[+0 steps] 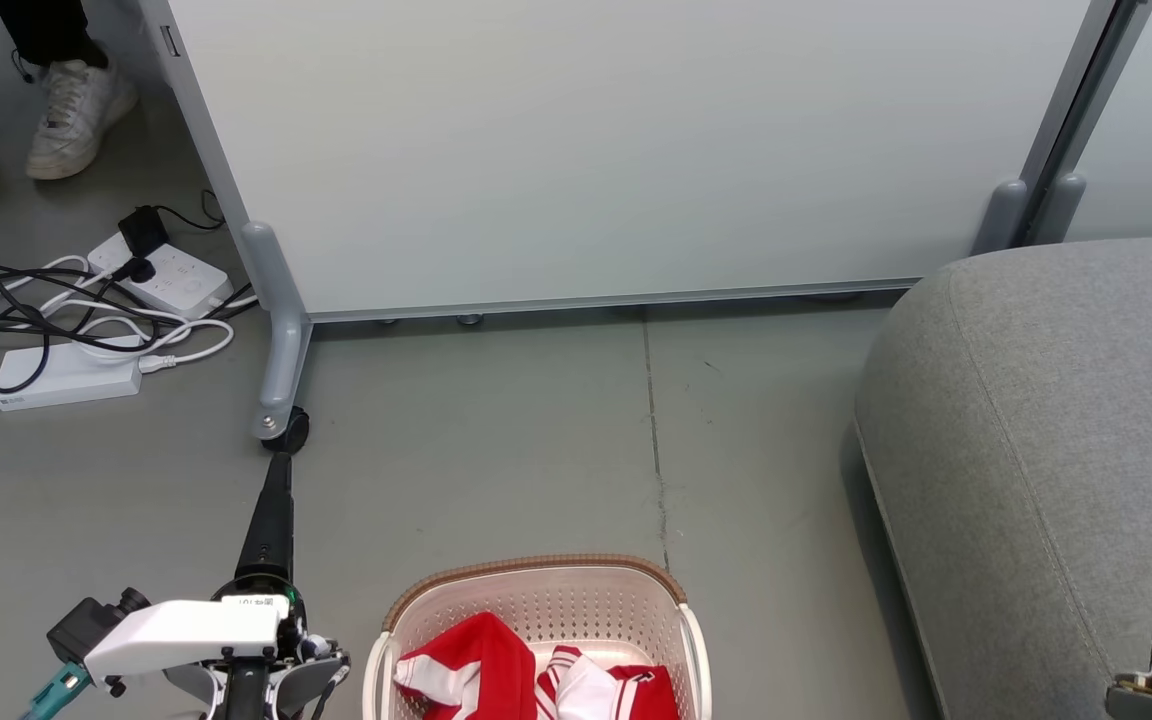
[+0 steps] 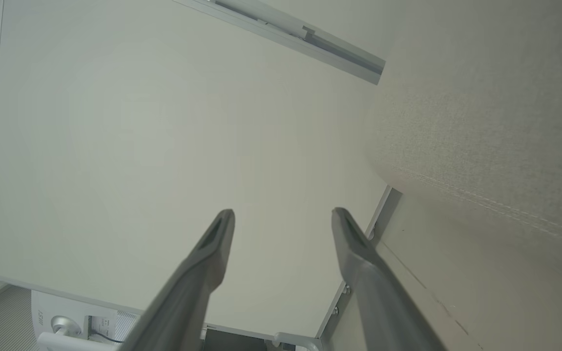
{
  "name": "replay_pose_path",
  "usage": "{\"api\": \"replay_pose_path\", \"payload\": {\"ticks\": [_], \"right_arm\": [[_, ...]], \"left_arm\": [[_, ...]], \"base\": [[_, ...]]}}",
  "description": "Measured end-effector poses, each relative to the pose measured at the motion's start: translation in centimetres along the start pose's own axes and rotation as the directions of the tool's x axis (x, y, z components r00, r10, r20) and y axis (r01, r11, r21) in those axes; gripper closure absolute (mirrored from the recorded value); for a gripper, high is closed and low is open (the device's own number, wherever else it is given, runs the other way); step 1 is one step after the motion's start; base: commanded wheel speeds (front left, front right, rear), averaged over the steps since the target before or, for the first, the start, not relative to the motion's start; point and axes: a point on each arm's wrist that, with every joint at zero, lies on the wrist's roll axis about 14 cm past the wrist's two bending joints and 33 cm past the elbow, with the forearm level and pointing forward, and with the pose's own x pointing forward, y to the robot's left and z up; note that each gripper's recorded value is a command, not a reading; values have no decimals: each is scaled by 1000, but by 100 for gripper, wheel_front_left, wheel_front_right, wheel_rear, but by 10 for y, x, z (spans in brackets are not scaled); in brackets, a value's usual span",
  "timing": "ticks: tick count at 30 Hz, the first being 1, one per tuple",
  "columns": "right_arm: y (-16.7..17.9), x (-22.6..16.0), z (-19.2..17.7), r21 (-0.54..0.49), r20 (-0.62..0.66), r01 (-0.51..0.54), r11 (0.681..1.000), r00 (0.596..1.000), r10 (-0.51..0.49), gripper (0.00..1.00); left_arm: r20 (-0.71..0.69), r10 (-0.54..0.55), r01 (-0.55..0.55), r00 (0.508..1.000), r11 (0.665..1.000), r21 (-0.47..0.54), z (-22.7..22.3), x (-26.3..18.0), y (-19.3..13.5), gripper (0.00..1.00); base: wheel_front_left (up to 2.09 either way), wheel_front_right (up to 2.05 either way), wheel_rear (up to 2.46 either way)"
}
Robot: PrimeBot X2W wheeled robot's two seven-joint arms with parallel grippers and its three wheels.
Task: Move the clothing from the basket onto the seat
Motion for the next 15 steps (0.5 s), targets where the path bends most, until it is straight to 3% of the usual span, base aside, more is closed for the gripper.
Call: {"api": "replay_pose_path", "payload": {"ticks": [5,11,14,15], "right_arm": [[24,9,0,-112,5,-75,991,997,76,0],[52,18,-4,-254,-5,-161,954,986,165,0],[64,21,-12,-330,-36,-206,921,978,206,0],[77,23,-17,-396,-66,-254,882,966,249,0]], "left_arm": [[21,-24,23,999,998,66,6,-1,-6,0],[31,-70,63,997,980,188,10,-2,-18,0],[39,-83,72,996,971,230,12,-4,-21,0],[46,-95,80,994,962,263,14,-5,-24,0]], "base": [[0,0,0],[0,0,0],[0,0,0],[0,0,0]]}}
